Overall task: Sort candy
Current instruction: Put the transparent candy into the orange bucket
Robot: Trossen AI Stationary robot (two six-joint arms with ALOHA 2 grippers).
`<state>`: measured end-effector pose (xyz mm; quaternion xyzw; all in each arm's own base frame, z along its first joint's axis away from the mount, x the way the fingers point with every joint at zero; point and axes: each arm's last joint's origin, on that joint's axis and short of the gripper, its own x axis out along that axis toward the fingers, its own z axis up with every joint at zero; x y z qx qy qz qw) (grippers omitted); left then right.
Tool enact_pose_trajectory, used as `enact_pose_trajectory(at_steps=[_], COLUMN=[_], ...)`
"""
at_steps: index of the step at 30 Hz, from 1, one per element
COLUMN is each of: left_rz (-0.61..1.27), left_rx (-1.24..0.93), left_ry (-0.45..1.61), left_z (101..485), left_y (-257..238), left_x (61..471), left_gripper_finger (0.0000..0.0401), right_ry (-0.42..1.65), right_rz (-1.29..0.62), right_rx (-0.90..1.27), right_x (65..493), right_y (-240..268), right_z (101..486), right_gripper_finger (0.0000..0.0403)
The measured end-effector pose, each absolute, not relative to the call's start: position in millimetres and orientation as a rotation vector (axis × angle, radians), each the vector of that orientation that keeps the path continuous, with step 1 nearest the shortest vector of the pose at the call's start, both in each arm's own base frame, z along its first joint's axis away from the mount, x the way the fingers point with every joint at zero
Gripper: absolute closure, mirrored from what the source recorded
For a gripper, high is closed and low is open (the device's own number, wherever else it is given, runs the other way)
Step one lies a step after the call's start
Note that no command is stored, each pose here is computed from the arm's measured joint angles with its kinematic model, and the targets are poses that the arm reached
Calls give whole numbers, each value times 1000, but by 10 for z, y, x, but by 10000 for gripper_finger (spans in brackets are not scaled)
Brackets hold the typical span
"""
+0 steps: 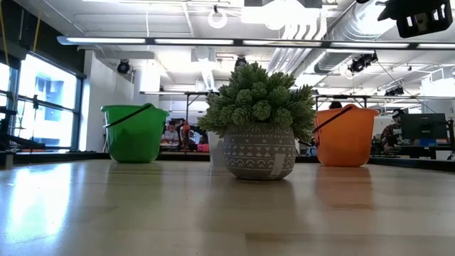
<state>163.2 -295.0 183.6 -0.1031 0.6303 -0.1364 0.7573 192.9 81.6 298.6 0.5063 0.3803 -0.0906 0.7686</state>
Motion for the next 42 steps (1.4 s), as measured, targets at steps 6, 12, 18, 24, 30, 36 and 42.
enact_pose_trajectory(at_steps=[6,12,18,24,30,36,42], left_rz=[-289,-272,-279,-269,-275,-245,-233], left_rx=[-195,-121,-76,-32,0,-24,-64], left_ry=[1263,1229,1235,1234,1231,1240,1242], left_z=[1817,1644,1369,1293,1299,1289,1315], left_y=[-2968,-3020,-3108,-3114,-3096,-3073,-3033], left_x=[1660,1706,1761,1773,1774,1795,1873], left_gripper_finger=[204,203,203,203,260,384,384], right_ry=[825,825,825,825,825,825,825], right_rz=[-197,-197,-197,-197,-197,-197,-197], right_rx=[1100,1100,1100,1100,1100,1100,1099], right_x=[1929,1929,1929,1929,1929,1929,1929], right_y=[816,816,816,816,816,816,816], right_z=[2987,2987,2986,2987,2987,2986,2986], right_gripper_finger=[217,217,217,217,217,217,217])
